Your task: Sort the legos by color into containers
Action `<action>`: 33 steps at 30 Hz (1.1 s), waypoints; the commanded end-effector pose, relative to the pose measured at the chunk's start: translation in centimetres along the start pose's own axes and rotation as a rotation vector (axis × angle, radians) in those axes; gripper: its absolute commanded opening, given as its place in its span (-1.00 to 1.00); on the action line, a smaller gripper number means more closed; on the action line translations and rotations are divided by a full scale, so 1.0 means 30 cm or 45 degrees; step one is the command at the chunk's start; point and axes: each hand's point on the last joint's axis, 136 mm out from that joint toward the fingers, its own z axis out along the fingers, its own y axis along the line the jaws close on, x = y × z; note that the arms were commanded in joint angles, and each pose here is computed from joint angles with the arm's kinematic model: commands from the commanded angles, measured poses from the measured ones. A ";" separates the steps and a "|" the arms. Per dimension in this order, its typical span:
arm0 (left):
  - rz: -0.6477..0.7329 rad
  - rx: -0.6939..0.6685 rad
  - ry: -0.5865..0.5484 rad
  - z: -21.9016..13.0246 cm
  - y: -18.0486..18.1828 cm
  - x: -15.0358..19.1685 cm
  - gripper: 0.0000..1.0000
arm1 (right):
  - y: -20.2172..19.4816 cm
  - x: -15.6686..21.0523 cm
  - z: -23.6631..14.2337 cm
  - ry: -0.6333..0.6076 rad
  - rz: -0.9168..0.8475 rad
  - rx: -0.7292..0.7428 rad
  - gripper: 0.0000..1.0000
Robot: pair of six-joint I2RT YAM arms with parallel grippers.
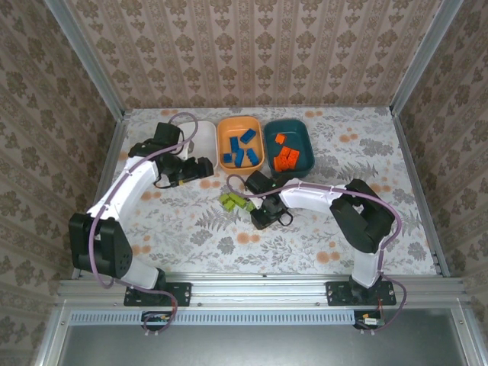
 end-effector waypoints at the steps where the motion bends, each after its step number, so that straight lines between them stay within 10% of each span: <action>1: -0.008 0.008 -0.004 -0.028 0.005 0.012 0.69 | 0.012 -0.014 -0.042 -0.035 -0.006 0.002 -0.48; 16: -0.068 0.005 -0.189 -0.146 0.022 -0.018 0.69 | 0.167 -0.438 -0.427 -0.458 0.237 -0.613 -0.57; 33: -0.090 -0.045 -0.269 -0.258 0.096 0.098 0.70 | 0.190 -0.952 -0.168 -0.485 0.465 -0.738 -0.52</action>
